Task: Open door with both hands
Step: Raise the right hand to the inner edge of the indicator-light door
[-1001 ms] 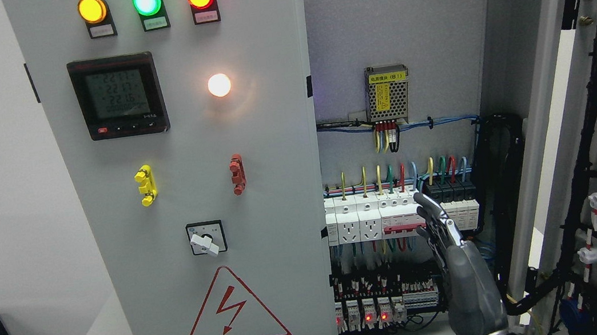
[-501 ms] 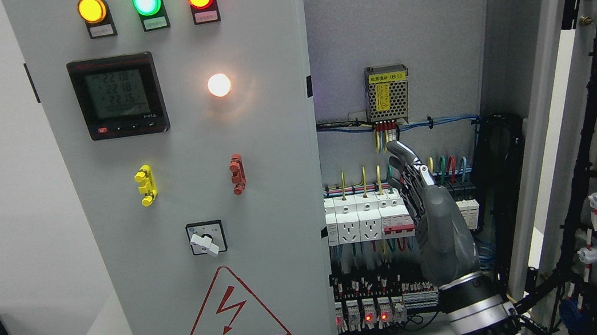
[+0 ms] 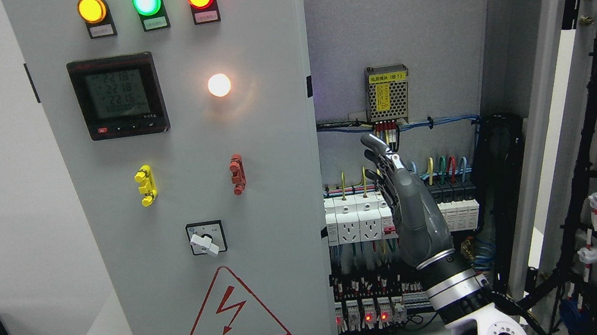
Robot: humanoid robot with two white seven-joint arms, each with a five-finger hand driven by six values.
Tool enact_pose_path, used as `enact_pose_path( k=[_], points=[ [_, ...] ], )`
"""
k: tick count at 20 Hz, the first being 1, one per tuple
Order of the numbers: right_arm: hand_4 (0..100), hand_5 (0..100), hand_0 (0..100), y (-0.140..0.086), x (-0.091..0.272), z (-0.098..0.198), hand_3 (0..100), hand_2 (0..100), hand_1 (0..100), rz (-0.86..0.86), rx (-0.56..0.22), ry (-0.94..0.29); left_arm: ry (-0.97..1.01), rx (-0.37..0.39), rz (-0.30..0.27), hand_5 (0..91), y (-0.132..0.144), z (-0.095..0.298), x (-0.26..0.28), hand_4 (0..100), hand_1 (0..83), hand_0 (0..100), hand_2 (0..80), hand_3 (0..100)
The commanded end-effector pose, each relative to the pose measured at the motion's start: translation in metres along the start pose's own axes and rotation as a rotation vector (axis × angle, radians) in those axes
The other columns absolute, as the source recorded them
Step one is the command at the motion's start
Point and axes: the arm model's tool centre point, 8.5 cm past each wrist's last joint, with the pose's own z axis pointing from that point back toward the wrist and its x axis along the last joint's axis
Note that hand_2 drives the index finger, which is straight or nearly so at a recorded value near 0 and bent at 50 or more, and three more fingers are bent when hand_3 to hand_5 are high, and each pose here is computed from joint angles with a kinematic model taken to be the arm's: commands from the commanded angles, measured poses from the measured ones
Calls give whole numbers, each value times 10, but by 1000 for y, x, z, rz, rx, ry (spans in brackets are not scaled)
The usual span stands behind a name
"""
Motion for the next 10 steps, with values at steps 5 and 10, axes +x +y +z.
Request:
enact_pose_path(
  k=[5, 10],
  points=[
    [0, 0, 0, -29, -49, -12, 0, 0, 0, -43, -46, 189, 13, -69, -44, 0, -43, -6, -4, 0, 0, 0, 0, 0],
    [0, 0, 0, -27, -42, -17, 0, 0, 0, -46, -25, 188, 13, -79, -42, 0, -50, -7, -5, 0, 0, 0, 0, 0]
  ],
)
